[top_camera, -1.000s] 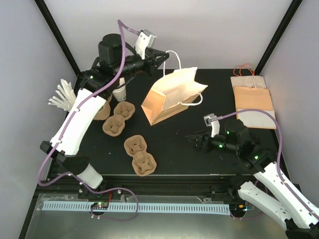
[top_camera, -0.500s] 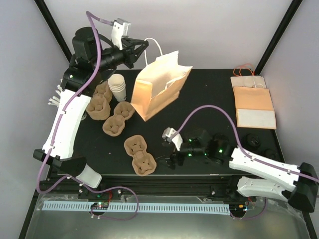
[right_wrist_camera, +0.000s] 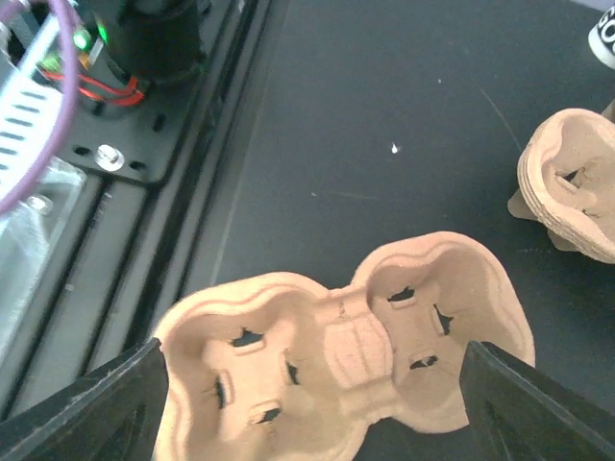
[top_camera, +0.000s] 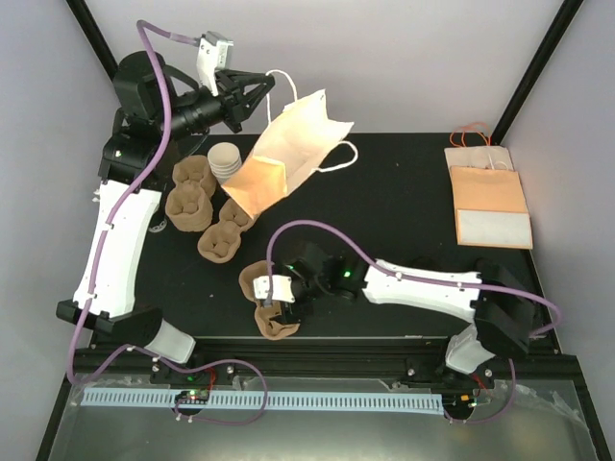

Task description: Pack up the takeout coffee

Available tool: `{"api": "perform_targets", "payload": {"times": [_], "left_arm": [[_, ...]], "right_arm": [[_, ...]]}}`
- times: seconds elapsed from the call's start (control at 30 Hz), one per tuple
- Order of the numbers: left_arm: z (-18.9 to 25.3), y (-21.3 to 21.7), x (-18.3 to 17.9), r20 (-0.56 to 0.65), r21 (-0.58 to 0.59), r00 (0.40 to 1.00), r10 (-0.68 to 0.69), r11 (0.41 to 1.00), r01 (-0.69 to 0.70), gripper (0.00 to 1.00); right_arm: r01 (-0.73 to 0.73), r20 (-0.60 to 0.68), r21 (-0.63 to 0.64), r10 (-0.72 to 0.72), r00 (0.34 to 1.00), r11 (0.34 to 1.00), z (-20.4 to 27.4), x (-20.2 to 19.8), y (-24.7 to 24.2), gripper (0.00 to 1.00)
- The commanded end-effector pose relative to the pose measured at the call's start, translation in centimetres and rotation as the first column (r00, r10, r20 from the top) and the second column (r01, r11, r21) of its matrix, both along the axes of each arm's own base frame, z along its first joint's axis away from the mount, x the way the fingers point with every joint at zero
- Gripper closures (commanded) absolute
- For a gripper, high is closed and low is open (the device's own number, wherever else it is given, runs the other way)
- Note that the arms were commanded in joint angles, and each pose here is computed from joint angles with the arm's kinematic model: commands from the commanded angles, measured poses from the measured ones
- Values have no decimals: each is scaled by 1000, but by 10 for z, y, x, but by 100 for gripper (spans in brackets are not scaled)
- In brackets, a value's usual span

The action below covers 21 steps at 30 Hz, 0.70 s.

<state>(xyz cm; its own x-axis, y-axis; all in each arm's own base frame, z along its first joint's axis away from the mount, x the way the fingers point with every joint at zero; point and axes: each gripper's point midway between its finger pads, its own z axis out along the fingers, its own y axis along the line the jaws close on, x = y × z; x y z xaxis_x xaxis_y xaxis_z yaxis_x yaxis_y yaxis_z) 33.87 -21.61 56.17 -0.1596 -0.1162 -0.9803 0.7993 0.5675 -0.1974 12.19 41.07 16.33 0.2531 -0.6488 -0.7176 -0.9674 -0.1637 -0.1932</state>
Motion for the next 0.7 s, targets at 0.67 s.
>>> {"api": "perform_targets", "payload": {"times": [0.67], "left_arm": [[34,1,-35,93,-50,989,-116,991,121,98]], "right_arm": [[-186,128,-507,287,949,842,-119,41,15,26]]}}
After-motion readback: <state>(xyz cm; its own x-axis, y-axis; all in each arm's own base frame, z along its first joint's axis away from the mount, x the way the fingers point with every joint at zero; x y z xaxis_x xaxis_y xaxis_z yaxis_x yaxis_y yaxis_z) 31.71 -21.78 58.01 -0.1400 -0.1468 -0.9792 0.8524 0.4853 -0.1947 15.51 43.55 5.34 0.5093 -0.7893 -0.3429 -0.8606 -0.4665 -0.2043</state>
